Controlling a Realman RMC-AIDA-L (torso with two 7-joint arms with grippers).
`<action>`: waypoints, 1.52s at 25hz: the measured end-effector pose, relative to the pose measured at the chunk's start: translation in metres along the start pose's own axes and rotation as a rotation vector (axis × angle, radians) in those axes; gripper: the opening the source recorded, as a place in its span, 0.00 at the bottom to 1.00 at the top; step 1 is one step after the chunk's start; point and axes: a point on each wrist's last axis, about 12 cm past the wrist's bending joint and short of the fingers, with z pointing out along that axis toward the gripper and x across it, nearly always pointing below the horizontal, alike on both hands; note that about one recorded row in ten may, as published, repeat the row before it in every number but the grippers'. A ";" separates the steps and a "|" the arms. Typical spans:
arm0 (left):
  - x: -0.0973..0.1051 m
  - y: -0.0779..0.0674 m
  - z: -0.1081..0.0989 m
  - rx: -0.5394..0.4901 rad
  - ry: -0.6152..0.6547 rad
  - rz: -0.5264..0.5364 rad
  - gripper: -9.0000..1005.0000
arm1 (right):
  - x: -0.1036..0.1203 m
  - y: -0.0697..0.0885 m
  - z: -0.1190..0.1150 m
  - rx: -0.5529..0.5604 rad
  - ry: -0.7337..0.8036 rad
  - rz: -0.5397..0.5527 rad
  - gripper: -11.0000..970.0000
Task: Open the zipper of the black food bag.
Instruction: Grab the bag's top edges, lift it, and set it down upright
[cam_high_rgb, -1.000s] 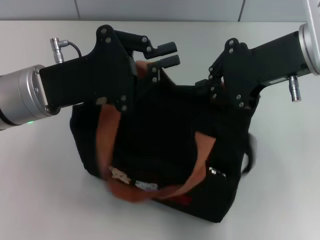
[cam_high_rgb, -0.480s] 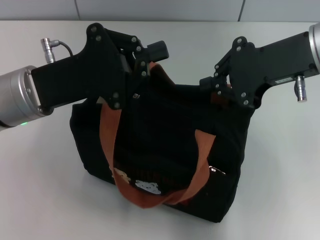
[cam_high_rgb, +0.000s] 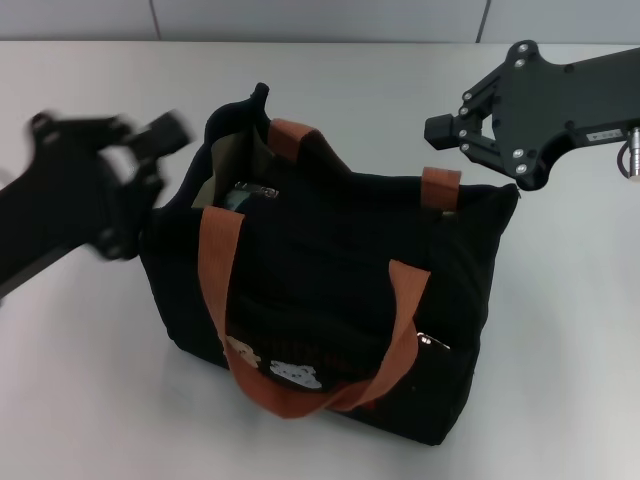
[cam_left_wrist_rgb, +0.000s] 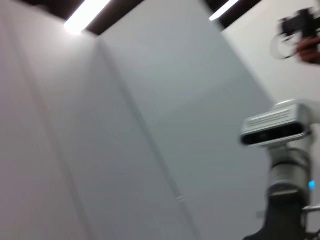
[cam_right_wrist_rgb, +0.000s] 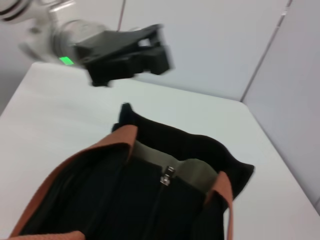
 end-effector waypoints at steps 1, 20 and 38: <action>-0.001 -0.005 -0.012 -0.032 0.020 -0.009 0.01 | 0.003 0.000 -0.001 0.006 -0.005 0.010 0.01; 0.021 -0.060 -0.087 -0.192 0.407 -0.328 0.37 | 0.023 0.000 -0.004 0.038 -0.126 0.091 0.01; 0.044 -0.069 -0.049 -0.150 0.400 -0.206 0.64 | 0.026 -0.001 -0.007 0.058 -0.160 0.085 0.01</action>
